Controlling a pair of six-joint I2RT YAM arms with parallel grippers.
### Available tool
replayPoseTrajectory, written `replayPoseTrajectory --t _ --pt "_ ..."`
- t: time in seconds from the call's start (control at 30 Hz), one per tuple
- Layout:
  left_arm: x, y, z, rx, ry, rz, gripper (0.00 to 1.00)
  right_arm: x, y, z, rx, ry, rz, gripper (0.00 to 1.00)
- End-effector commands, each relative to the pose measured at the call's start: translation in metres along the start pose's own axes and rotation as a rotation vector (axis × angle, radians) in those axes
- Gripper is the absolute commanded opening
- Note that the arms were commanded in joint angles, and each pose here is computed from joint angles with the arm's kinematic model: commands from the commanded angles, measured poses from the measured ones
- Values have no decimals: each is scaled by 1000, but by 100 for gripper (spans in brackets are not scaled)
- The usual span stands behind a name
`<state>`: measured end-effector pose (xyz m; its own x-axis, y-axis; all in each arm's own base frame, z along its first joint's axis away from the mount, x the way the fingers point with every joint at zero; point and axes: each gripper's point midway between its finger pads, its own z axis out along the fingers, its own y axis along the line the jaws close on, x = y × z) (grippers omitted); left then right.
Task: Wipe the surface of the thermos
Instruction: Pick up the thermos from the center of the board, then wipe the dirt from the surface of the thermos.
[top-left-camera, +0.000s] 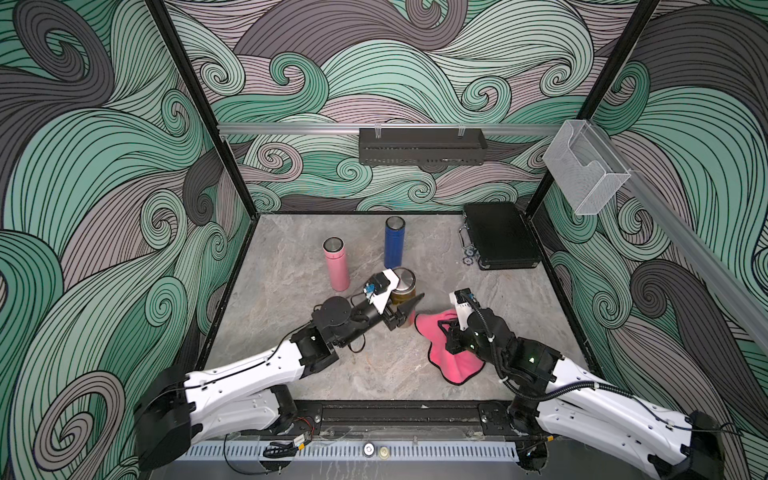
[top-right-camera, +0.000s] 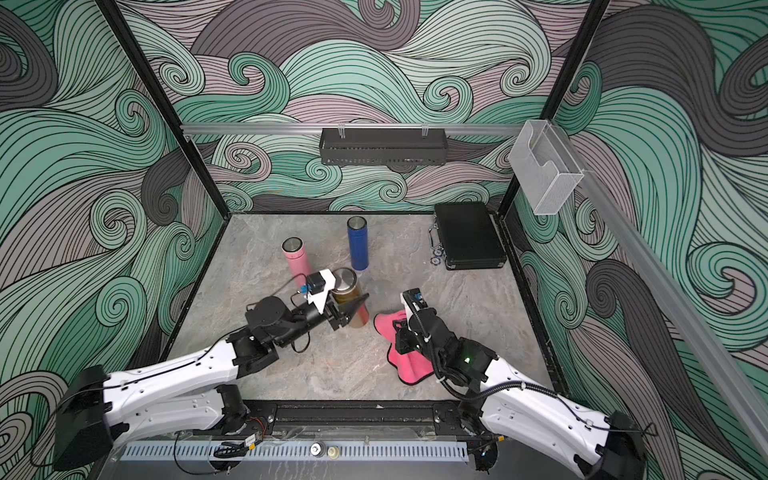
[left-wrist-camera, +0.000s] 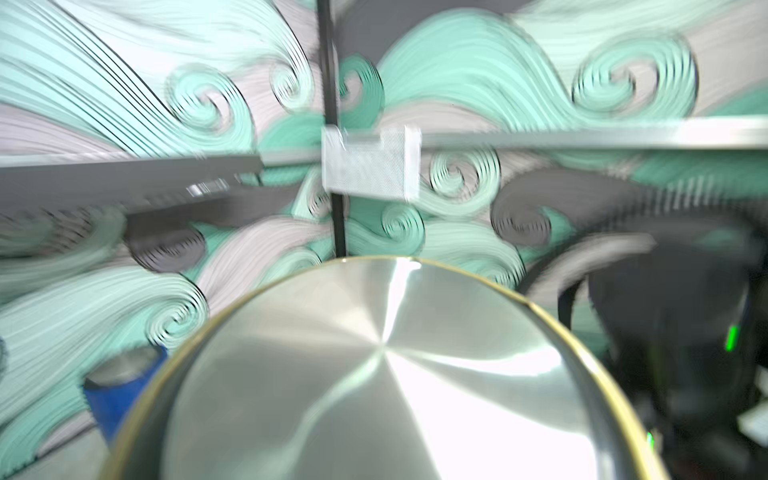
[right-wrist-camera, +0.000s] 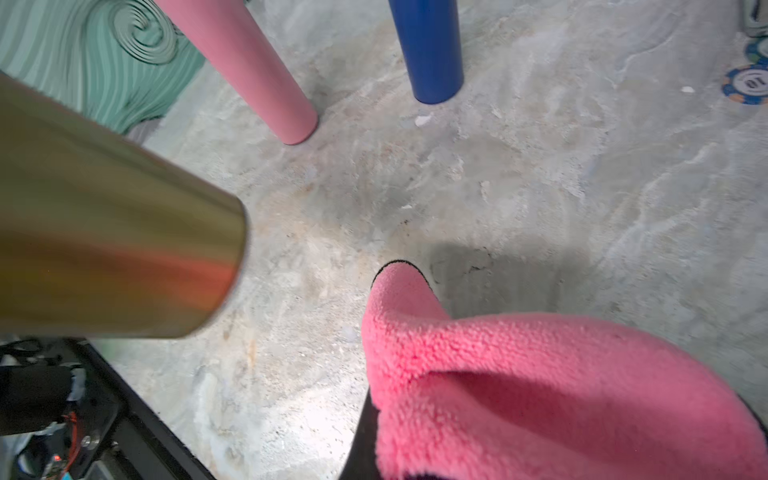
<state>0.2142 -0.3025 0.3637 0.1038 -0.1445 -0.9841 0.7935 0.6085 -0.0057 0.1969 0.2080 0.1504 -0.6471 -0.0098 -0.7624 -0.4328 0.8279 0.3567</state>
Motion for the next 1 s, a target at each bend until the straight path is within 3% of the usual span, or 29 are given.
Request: replayPoseTrajectory --t 0.0,0.1,0.2,0.33,0.63,0.97 --pt "-46 25 -10 -136 0 -93 0 -40 51 -11 -321 -224 114 0" --pt "-68 25 -8 -137 8 -173 0 -62 78 -32 -529 -365 154 0" --pt "-79 20 -5 -103 -18 -233 0 -76 91 -46 -616 -424 153 0" --pt "-81 16 -1 -81 -38 -314 0 -89 100 -59 -680 -491 152 0" --pt "-70 8 21 -42 -22 -339 0 -101 115 -77 -789 -569 129 0" --pt "-72 4 32 -25 -24 -384 0 -94 151 -90 -833 -561 -7 0"
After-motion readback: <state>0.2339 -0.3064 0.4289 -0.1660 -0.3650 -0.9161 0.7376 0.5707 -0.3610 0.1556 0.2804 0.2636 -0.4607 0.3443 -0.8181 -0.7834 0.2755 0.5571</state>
